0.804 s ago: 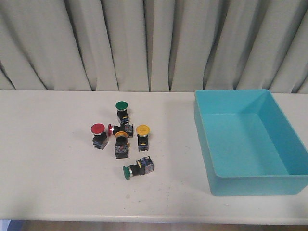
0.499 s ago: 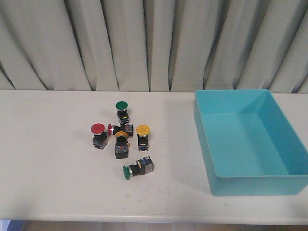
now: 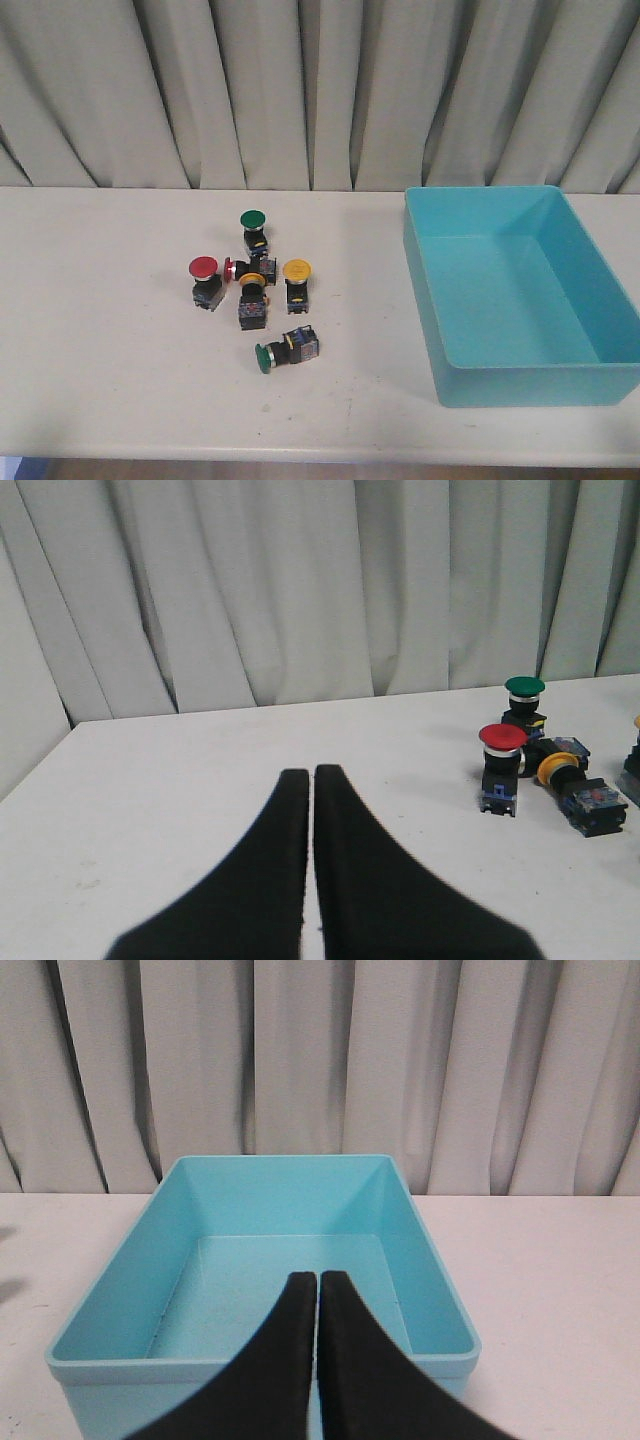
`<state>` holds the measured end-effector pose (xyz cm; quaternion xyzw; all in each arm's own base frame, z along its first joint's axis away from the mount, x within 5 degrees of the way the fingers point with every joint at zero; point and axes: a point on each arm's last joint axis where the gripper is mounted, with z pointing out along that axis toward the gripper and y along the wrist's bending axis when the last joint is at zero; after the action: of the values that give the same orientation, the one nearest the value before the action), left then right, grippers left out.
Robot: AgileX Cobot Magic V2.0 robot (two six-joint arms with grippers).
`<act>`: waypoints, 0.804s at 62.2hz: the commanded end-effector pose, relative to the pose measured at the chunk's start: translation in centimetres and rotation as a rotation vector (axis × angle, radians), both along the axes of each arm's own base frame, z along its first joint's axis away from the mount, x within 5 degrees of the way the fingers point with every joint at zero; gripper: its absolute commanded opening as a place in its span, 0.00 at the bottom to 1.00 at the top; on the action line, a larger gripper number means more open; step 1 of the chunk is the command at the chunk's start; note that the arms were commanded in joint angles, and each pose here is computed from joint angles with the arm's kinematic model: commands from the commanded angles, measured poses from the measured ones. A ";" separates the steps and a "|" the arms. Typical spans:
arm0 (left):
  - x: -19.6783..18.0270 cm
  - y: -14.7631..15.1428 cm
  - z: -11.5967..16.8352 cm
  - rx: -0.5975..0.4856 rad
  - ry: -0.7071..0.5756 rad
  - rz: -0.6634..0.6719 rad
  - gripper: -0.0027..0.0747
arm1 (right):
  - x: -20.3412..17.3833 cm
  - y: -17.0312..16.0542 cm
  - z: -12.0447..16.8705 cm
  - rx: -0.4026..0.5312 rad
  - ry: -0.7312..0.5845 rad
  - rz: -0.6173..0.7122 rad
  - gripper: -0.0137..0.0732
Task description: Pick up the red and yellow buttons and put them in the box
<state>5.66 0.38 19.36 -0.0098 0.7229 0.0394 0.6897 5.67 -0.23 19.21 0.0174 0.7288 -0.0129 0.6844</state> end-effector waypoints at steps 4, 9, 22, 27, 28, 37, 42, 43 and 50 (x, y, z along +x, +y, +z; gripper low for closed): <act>-0.1 0.1 0.0 -0.038 -0.092 0.007 0.03 | -0.1 0.0 0.7 -0.013 -0.086 -0.007 0.15; -0.1 0.1 0.2 -0.097 -0.118 0.008 0.03 | -0.1 0.0 0.8 -0.010 -0.101 -0.007 0.15; -0.2 0.3 1.1 -0.289 -0.217 0.022 0.03 | -0.2 -0.2 1.9 0.348 -0.238 -0.012 0.15; -0.3 0.5 1.6 -0.400 -0.266 0.033 0.03 | -0.2 -0.3 2.0 0.444 -0.247 -0.016 0.15; -0.3 0.6 1.6 -0.416 -0.278 0.037 0.03 | -0.2 -0.3 2.0 0.468 -0.247 -0.017 0.15; -0.5 1.2 2.0 -0.602 -0.356 0.073 0.03 | -0.2 -0.3 1.9 0.570 -0.228 -0.012 0.15; -0.6 1.4 2.0 -0.673 -0.375 0.086 0.03 | -0.3 0.0 2.7 0.567 -0.204 0.011 0.15; -0.6 1.4 2.0 -0.682 -0.378 0.087 0.03 | -0.4 0.0 3.2 0.566 -0.209 0.018 0.15; -0.9 0.8 4.3 -0.682 -0.377 0.020 0.03 | -1.3 0.4 7.0 0.462 -0.250 0.065 0.15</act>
<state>5.40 1.33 21.43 -0.2639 0.5841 -0.1857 0.7448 5.34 0.22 22.00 0.1909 0.6638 0.2031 0.6941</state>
